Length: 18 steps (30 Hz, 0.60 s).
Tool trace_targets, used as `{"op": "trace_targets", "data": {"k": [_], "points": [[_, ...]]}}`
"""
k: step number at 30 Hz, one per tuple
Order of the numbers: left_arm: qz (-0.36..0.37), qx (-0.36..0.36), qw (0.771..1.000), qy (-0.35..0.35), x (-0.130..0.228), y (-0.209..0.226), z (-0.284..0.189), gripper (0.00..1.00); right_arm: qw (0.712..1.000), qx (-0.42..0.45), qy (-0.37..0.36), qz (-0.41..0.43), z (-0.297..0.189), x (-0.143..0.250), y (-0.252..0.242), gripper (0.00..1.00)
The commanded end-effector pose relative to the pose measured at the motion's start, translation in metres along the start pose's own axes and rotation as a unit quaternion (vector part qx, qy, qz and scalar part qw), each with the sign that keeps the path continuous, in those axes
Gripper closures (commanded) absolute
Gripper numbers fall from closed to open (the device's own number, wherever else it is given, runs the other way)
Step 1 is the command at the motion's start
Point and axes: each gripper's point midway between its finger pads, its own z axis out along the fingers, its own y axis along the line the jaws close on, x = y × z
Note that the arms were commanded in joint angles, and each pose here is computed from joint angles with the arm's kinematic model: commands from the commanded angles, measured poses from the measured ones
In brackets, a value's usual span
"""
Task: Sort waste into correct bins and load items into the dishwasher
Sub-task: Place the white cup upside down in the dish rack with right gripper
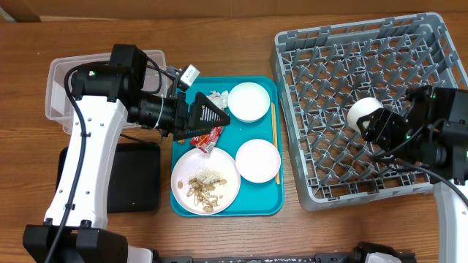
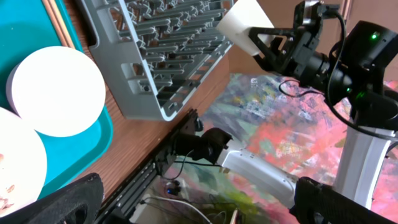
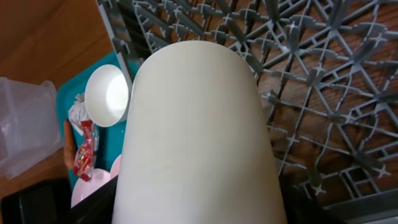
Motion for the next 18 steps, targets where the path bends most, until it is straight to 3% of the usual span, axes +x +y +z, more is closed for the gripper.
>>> {"op": "trace_targets", "data": {"k": [1,8,15,17,18], "points": [[0.022,-0.006,1.0,-0.003,0.0,-0.001,-0.002,0.0,1.0,0.018,0.002,0.013,0.007,-0.009,-0.006,0.35],[0.022,-0.011,1.0,-0.002,0.0,0.0,-0.002,0.0,0.996,0.026,0.08,-0.014,0.048,0.009,0.006,0.36],[0.019,-0.011,1.0,0.0,0.002,0.0,-0.001,0.0,0.988,0.127,0.082,-0.005,0.067,0.006,-0.022,0.36],[0.019,-0.011,1.0,0.0,0.002,0.0,-0.001,0.0,0.988,0.128,0.092,-0.003,0.07,0.009,-0.023,0.34],[0.02,-0.011,1.0,-0.001,0.001,0.0,-0.001,0.0,0.987,0.124,0.1,-0.003,0.071,0.012,-0.022,0.28]]}}
